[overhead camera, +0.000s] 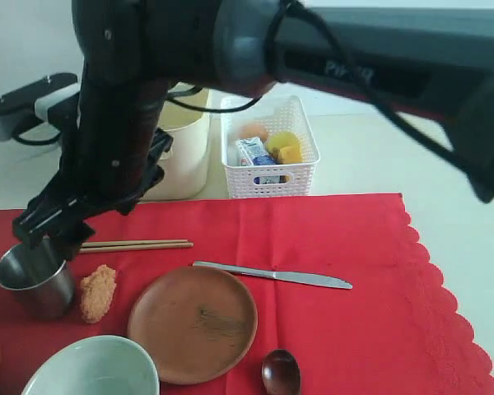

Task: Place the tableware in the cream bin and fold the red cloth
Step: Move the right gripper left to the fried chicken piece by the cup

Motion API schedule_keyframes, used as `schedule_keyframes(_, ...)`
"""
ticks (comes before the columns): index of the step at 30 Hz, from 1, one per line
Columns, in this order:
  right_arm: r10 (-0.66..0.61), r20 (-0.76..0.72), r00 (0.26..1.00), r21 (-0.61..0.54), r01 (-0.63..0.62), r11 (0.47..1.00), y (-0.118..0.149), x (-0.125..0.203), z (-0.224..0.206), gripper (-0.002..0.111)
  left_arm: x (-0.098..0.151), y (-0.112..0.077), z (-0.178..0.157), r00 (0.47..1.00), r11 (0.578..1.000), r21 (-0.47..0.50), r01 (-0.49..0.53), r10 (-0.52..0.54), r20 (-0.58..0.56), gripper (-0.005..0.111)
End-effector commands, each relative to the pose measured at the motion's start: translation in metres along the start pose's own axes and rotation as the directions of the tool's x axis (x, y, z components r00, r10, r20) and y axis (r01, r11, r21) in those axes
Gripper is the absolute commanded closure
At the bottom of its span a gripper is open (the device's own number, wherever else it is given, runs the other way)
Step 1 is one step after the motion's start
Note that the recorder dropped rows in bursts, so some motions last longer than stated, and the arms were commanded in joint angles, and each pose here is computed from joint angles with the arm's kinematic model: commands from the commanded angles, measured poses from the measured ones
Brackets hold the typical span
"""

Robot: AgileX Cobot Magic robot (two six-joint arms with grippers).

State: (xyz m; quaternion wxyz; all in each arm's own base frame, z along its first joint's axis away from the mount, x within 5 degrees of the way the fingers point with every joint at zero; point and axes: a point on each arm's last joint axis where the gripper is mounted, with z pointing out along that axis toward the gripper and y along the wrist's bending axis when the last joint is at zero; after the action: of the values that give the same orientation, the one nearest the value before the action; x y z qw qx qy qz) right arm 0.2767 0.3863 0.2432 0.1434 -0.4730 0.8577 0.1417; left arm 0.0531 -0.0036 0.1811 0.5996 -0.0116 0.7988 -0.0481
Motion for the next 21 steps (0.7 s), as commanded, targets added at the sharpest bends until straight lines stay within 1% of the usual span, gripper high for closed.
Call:
schedule_keyframes(1, 0.037, -0.015, 0.999, 0.012, -0.037, 0.999, 0.0, 0.0, 0.026, 0.037, 0.0, 0.0, 0.0, 1.0, 1.0, -0.002, 0.0, 0.0, 0.011, 0.107)
schedule_keyframes(8, 0.054, -0.028, 0.998, -0.002, -0.054, 0.999, 0.01, 0.002, 0.059, 0.037, 0.0, 0.0, 0.0, 1.0, 1.0, -0.002, 0.0, 0.0, 0.011, 0.107)
schedule_keyframes(14, 0.073, -0.036, 0.997, 0.004, -0.073, 0.997, 0.016, 0.004, 0.076, 0.037, 0.0, 0.0, 0.0, 1.0, 1.0, -0.002, 0.0, 0.0, 0.011, 0.107)
schedule_keyframes(21, 0.108, -0.046, 0.993, 0.016, -0.108, 0.994, 0.014, 0.008, 0.098, 0.037, 0.0, 0.0, 0.0, 1.0, 1.0, -0.002, 0.0, 0.0, 0.011, 0.107)
